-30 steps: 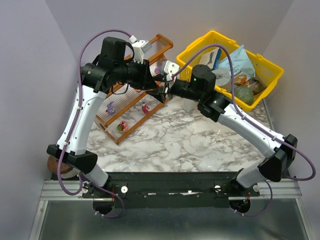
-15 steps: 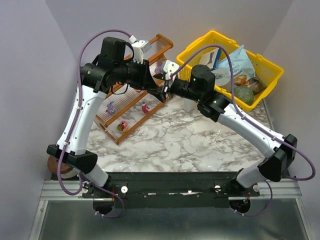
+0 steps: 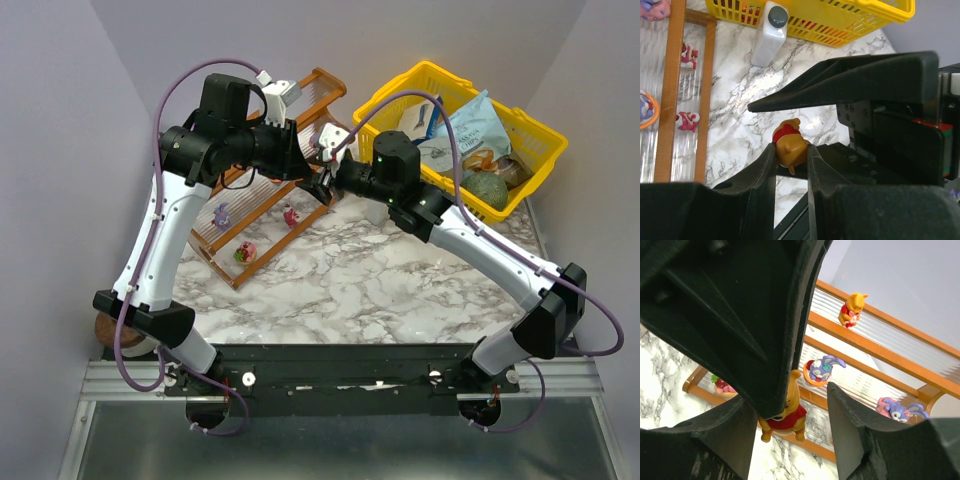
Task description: Place and organize the plastic toys onto the shelf
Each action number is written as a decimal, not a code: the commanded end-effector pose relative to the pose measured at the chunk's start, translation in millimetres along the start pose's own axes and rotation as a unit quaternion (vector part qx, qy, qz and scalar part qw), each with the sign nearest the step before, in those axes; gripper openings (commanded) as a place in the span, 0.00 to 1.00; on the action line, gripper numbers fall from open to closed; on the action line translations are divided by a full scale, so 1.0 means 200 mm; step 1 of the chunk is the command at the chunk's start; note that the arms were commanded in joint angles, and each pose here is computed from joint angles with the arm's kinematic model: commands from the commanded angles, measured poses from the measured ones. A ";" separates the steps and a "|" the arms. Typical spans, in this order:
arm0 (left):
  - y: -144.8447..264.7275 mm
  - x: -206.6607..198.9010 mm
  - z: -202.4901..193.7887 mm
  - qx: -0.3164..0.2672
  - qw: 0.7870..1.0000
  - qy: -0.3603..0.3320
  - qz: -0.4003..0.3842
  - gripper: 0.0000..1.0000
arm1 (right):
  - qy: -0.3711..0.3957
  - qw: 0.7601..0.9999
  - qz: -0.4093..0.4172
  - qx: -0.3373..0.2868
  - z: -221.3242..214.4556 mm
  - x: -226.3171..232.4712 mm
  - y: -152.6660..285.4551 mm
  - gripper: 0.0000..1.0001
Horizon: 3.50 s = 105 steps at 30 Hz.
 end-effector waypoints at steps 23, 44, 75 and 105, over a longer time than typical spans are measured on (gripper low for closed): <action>0.04 -0.02 0.01 -0.009 1.000 -0.008 0.021 0.00 | -0.008 0.999 -0.033 -0.015 0.06 -0.01 0.04 0.62; 0.03 -0.01 0.01 -0.006 1.000 0.001 0.018 0.03 | -0.020 0.999 -0.029 -0.026 0.07 -0.01 0.04 0.14; 0.48 -0.07 0.13 -0.332 0.917 0.051 0.216 0.93 | -0.132 0.975 -0.165 -0.074 0.22 -0.41 -0.22 0.01; 0.43 0.02 -0.07 -0.314 0.916 0.006 0.251 0.99 | -0.187 0.964 -0.149 -0.113 -0.29 -0.94 -0.57 0.01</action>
Point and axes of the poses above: each gripper's point midway between its finger pads, its own y axis back along the fingers, its own x axis along the line the jaws close on, z = x × y, the point moved 9 cm from there along y, back along the fingers, and after that the axes turned 3 degrees about -y, right-handed, at the moved point
